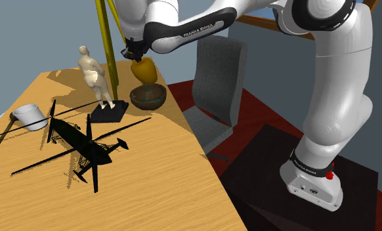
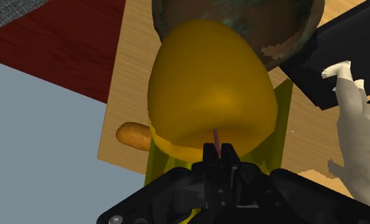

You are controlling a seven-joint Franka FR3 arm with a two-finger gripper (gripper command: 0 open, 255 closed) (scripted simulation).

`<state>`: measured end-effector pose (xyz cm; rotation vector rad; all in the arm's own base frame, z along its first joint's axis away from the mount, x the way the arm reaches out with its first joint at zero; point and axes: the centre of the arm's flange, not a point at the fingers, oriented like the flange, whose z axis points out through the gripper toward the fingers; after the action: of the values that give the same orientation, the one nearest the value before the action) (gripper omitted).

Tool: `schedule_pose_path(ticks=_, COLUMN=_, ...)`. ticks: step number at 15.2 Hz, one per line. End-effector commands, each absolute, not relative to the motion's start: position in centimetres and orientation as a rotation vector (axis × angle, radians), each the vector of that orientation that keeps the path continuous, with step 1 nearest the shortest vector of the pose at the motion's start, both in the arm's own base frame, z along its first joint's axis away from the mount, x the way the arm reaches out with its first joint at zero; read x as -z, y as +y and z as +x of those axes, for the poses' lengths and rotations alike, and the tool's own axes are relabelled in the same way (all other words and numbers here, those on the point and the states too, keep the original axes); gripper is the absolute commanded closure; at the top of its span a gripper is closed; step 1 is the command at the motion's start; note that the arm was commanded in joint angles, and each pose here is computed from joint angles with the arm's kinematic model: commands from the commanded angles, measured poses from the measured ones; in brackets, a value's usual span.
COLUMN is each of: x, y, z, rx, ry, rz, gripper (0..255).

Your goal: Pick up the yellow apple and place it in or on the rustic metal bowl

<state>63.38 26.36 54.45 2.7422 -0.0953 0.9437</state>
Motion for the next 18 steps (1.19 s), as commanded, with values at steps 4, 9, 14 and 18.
schedule_pose_path(ticks=4, x=-51.8, y=26.4, z=63.4, rx=-0.945, ry=-0.095, rz=2.742, gripper=255)
schedule_pose_path(ticks=9, x=-50.8, y=26.4, z=63.4, rx=-0.945, ry=-0.095, rz=2.742, gripper=255)
schedule_pose_path(ticks=14, x=-50.8, y=26.4, z=63.4, rx=-0.945, ry=-0.095, rz=2.742, gripper=255)
schedule_pose_path(ticks=18, x=-50.8, y=26.4, z=63.4, rx=-0.945, ry=-0.095, rz=2.742, gripper=0)
